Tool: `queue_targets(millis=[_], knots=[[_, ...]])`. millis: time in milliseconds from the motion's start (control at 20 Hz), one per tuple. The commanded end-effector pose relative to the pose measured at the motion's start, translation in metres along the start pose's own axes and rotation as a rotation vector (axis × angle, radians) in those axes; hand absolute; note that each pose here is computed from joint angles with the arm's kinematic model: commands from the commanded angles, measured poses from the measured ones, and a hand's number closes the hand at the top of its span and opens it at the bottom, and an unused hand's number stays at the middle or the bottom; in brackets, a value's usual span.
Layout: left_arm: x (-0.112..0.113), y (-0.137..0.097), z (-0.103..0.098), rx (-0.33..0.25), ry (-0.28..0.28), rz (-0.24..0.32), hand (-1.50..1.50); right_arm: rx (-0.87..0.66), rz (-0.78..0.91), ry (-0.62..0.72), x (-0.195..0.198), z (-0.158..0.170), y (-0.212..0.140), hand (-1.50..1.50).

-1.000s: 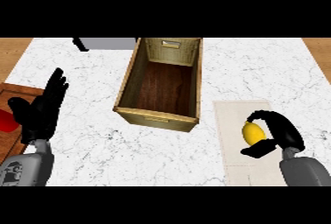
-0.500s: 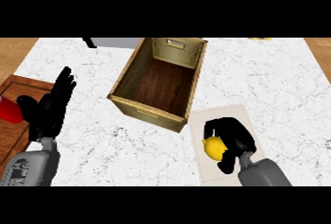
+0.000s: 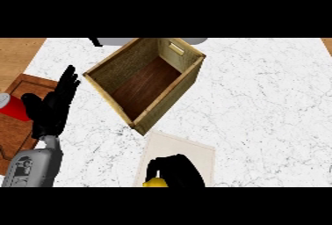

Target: Pick the lemon from the placemat and place it in the basket

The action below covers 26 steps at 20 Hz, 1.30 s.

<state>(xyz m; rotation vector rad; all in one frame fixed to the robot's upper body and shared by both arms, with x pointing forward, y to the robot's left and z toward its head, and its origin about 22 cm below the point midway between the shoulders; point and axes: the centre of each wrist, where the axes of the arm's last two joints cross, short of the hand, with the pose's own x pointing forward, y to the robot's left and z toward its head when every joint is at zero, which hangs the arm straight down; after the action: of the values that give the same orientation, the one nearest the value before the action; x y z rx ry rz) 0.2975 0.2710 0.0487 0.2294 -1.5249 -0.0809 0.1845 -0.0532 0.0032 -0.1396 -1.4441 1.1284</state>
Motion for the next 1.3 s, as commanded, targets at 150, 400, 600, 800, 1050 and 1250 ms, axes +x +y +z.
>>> queue_targets(millis=[150, 400, 600, 800, 1050, 1250], knots=[[-0.001, 0.005, -0.001, 0.027, 0.000, -0.006, 0.00, -0.188, -0.311, -0.216, 0.075, 0.040, 0.028, 1.50], [-0.006, 0.018, 0.003, 0.045, 0.022, -0.004, 0.00, -0.305, -0.337, -0.253, 0.104, 0.049, 0.020, 1.50], [-0.016, 0.018, 0.005, 0.061, 0.028, -0.008, 0.00, -0.364, -0.307, -0.245, 0.112, 0.047, 0.010, 1.50], [-0.013, 0.012, 0.000, 0.052, 0.018, -0.003, 0.00, -0.417, -0.296, -0.230, 0.118, 0.037, -0.007, 1.50], [-0.003, 0.013, 0.000, 0.042, 0.013, -0.005, 0.00, -0.528, -0.402, -0.204, 0.136, 0.029, -0.044, 1.50], [-0.010, 0.005, 0.005, 0.028, 0.014, 0.002, 0.00, -0.619, -0.364, -0.181, 0.158, 0.006, -0.078, 1.50]])
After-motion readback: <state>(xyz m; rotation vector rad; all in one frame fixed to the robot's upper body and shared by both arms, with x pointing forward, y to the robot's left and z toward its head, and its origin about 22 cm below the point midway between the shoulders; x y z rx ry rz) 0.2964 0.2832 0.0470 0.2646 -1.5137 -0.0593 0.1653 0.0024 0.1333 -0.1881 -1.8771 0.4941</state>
